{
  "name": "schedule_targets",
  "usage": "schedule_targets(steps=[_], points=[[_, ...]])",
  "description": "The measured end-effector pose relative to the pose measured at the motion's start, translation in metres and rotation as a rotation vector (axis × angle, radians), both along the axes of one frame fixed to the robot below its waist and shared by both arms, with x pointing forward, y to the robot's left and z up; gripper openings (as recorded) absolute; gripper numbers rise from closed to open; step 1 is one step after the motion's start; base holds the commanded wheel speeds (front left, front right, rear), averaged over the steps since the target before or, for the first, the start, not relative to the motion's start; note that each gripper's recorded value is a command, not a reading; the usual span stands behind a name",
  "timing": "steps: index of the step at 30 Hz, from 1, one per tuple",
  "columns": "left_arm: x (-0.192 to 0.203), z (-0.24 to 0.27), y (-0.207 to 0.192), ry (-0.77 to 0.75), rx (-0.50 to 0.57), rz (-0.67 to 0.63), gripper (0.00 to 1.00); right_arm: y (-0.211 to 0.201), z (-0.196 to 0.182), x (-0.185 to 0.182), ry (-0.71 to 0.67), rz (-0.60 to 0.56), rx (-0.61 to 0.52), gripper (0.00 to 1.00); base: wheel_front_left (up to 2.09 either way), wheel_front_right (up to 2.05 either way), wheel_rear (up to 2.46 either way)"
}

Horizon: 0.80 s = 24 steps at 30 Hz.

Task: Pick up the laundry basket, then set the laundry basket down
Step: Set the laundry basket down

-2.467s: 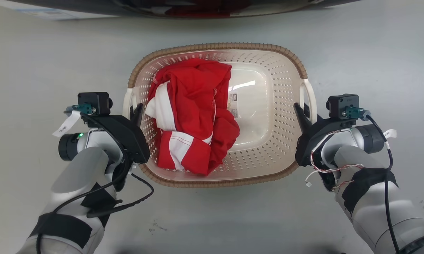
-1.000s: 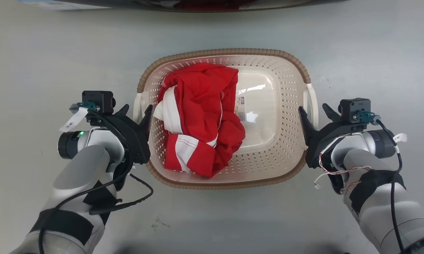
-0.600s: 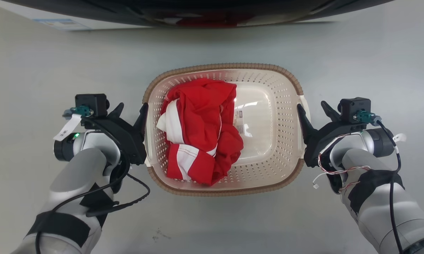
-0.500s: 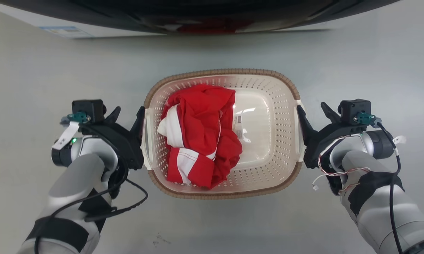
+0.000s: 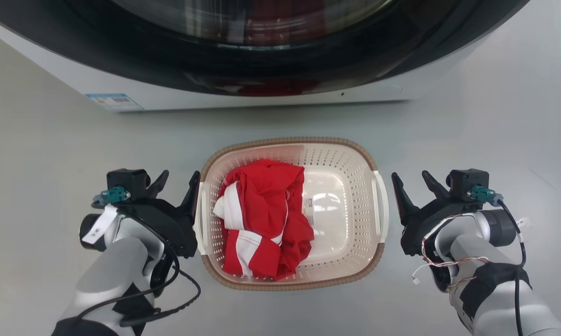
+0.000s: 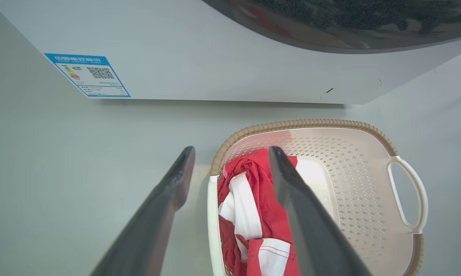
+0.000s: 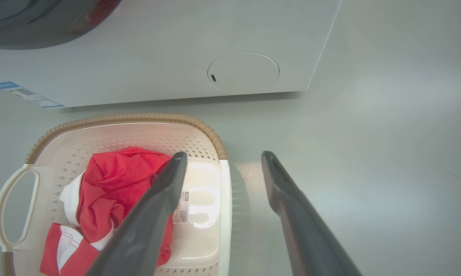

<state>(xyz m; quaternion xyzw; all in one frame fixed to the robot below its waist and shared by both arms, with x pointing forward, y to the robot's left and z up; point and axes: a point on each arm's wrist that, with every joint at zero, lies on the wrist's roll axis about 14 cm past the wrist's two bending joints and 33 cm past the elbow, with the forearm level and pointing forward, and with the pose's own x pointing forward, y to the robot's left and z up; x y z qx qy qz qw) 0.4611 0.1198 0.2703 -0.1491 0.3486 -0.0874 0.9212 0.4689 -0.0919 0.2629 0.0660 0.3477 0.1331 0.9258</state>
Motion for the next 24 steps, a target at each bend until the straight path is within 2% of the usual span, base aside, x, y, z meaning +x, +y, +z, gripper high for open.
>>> schedule_targets(steps=[8,24], points=[[-0.001,0.043,-0.002,-0.109,-0.014,-0.004,1.00,0.001,0.047,0.002,-0.116,-0.045,0.038,1.00,0.00,0.00,0.00],[-0.007,0.144,0.015,-0.424,0.058,0.029,1.00,-0.015,0.137,-0.007,-0.390,-0.086,0.018,1.00,0.00,0.00,0.00]])
